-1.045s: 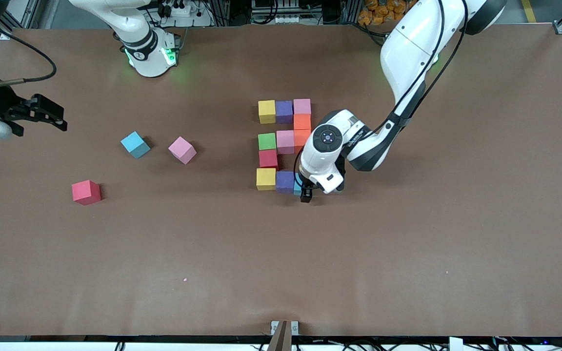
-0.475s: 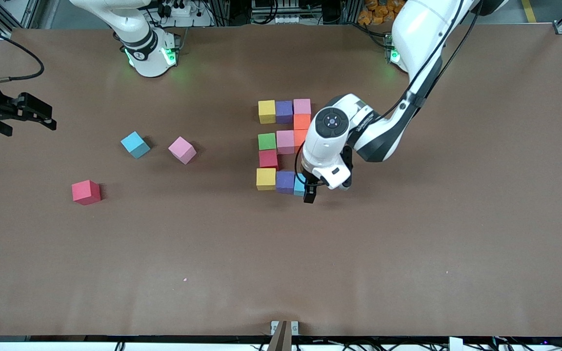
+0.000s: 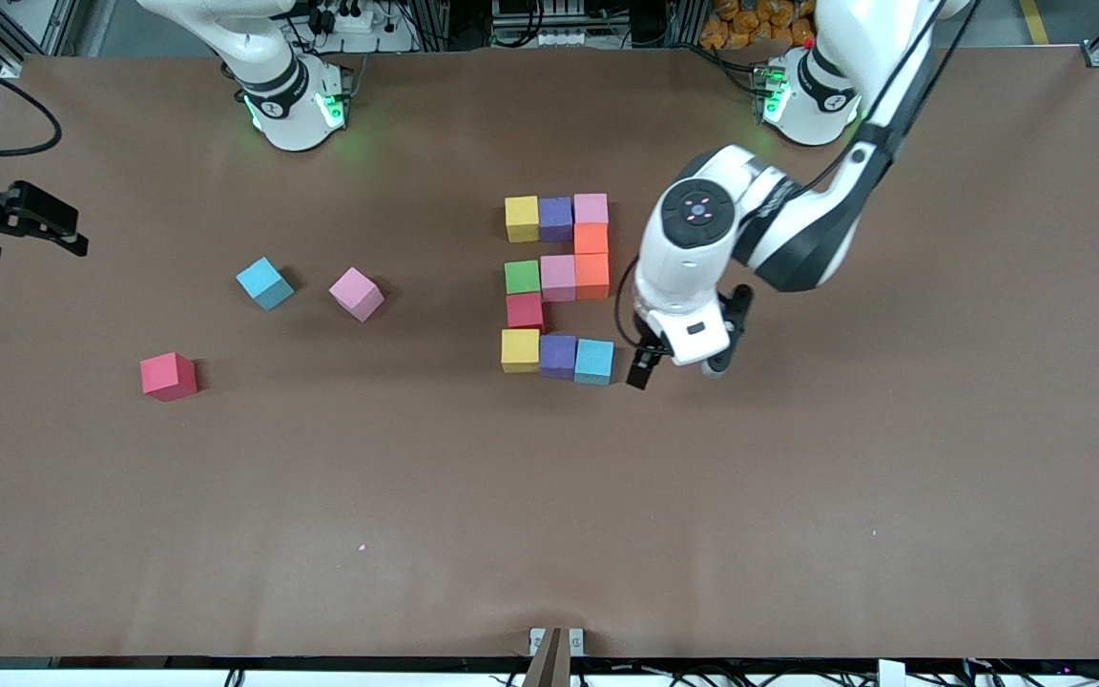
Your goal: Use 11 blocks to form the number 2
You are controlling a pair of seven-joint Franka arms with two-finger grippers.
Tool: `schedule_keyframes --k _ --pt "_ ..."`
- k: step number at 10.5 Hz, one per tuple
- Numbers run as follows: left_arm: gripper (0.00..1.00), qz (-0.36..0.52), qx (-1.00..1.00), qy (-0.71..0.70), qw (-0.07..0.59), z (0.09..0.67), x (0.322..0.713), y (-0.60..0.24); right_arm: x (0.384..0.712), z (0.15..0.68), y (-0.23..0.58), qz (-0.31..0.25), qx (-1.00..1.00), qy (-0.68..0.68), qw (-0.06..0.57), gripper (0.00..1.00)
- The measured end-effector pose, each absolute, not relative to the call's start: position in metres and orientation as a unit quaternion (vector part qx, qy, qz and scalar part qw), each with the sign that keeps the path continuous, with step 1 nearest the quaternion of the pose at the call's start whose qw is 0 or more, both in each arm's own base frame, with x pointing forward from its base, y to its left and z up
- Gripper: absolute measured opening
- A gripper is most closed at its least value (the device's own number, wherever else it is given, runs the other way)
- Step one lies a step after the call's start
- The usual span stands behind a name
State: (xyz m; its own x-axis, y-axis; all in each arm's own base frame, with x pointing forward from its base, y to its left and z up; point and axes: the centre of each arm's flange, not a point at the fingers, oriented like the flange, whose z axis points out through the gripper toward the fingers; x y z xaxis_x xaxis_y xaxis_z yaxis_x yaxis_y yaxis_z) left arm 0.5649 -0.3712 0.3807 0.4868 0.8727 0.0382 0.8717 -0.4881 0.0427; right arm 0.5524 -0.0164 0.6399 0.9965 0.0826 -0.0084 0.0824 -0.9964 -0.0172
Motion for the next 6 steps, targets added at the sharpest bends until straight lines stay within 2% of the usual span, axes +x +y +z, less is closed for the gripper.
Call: schedule_keyframes --k 6 --pt "1.0 0.046 0.939 0.342 -0.008 0.441 0.593 -0.287 0.553 0.639 -0.013 0.005 -0.999 -0.044 0.008 1.0"
